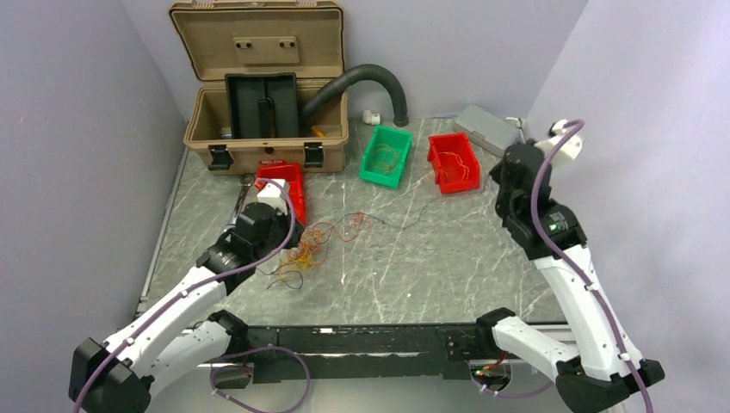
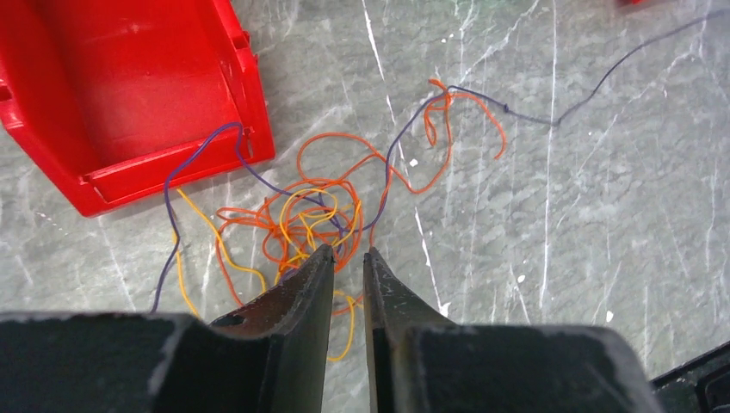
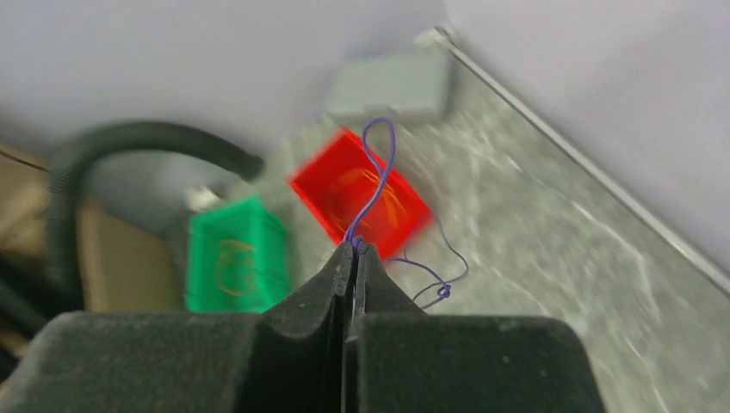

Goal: Untangle the cables
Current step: Untie the cable.

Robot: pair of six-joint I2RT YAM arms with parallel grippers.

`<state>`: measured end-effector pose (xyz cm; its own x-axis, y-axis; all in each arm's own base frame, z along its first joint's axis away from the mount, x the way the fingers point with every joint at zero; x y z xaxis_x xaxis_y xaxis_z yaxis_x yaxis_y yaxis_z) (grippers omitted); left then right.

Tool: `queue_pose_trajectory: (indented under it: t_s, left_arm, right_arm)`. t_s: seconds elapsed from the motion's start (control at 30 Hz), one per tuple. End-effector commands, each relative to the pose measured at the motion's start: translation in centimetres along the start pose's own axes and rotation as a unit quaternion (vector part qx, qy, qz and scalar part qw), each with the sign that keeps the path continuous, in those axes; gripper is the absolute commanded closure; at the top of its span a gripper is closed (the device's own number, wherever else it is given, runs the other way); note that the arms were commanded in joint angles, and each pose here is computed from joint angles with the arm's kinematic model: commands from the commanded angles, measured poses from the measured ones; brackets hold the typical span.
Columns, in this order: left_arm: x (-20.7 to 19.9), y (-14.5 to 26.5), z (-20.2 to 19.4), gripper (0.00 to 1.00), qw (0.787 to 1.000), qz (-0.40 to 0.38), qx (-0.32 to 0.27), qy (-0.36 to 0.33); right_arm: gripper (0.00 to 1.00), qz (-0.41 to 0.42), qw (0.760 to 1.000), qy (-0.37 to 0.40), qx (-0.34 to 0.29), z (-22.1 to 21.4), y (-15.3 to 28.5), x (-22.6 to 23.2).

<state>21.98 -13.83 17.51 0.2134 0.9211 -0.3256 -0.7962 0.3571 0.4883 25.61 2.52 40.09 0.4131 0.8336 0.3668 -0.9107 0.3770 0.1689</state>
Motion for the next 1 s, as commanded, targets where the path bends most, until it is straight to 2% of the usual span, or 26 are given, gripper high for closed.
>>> queue_pose_trajectory:
  t_s: [0.0,0.07,0.13,0.17,0.23,0.27,0.3,0.33,0.4,0.47,0.53,0.67,0.77,0.8,0.87,0.97]
  left_arm:
    - [-0.2,1.1,1.0,0.76,1.0,-0.007,-0.001,-0.027]
    - [-0.3,1.0,1.0,0.77,1.0,-0.008,0.0,-0.03]
    - [-0.4,0.9,1.1,0.78,0.999,-0.013,-0.002,-0.03]
    - [-0.5,0.9,1.1,0.79,0.999,-0.017,-0.004,-0.029]
    - [-0.8,0.9,1.3,0.79,0.999,-0.029,-0.013,-0.028]
    - [-1.1,0.9,1.4,0.79,0.999,-0.039,-0.018,-0.03]
    - [-1.4,1.0,1.6,0.79,0.998,-0.05,-0.023,-0.033]
    - [-1.8,1.1,1.8,0.79,0.997,-0.065,-0.028,-0.035]
    - [-2.4,1.3,2.2,0.78,0.995,-0.087,-0.037,-0.038]
    - [-2.9,1.5,2.5,0.79,0.993,-0.104,-0.04,-0.041]
    - [-3.2,1.7,2.8,0.79,0.992,-0.11,-0.041,-0.044]
    - [-3.6,2.3,3.4,0.79,0.99,-0.123,-0.047,-0.05]
    - [-3.9,2.6,3.7,0.78,0.989,-0.131,-0.051,-0.055]
    - [-3.9,2.6,3.7,0.78,0.989,-0.129,-0.051,-0.055]
    - [-3.6,2.4,3.6,0.77,0.99,-0.12,-0.047,-0.053]
    - [-3.1,1.7,3.1,0.72,0.994,-0.097,-0.028,-0.052]
  right_arm:
    - [1.0,-0.101,0.994,-0.04,0.012,-4.5,0.5,-4.9]
    - [1.0,-0.139,0.989,-0.05,0.021,-6.5,0.9,-6.9]
    - [0.99,-0.142,0.989,-0.045,0.025,-8.1,1.1,-8.0]
    - [0.88,-0.137,0.989,-0.039,0.028,-8.7,1.1,-8.3]
    - [0.46,-0.114,0.992,-0.021,0.045,-9.8,1.2,-8.3]
    - [0.35,-0.097,0.994,-0.002,0.056,-10.2,1.2,-8.2]
    - [0.32,-0.072,0.995,0.022,0.071,-10.6,1.2,-7.8]
    - [0.31,-0.034,0.995,0.04,0.086,-11.1,1.2,-7.1]
    - [0.31,0.109,0.983,0.089,0.117,-12.3,1.7,-4.3]
    - [0.27,0.268,0.949,0.097,0.133,-13.4,3.3,-1.1]
    - [0.26,0.356,0.918,0.097,0.143,-14.2,4.1,1.0]
    - [0.27,0.464,0.854,0.121,0.199,-16.7,4.7,4.2]
    - [0.26,0.504,0.826,0.143,0.209,-18.1,5.0,6.1]
    - [0.26,0.506,0.822,0.154,0.209,-18.5,5.1,6.7]
    - [0.24,0.473,0.839,0.167,0.21,-18.6,4.0,7.1]
    - [0.09,0.398,0.877,0.166,0.213,-18.3,2.3,6.6]
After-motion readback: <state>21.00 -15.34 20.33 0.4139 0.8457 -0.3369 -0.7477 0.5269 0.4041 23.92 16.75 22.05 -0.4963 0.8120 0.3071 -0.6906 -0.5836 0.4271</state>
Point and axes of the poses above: each gripper's point midway between its finger pads, its own y axis back along the fingers, its own x axis along the line the jaws close on, z = x × y, the point moved 5 cm from there along y, back along the fingers, and after that the axes turned 1 degree about y, right-handed, at the moved point
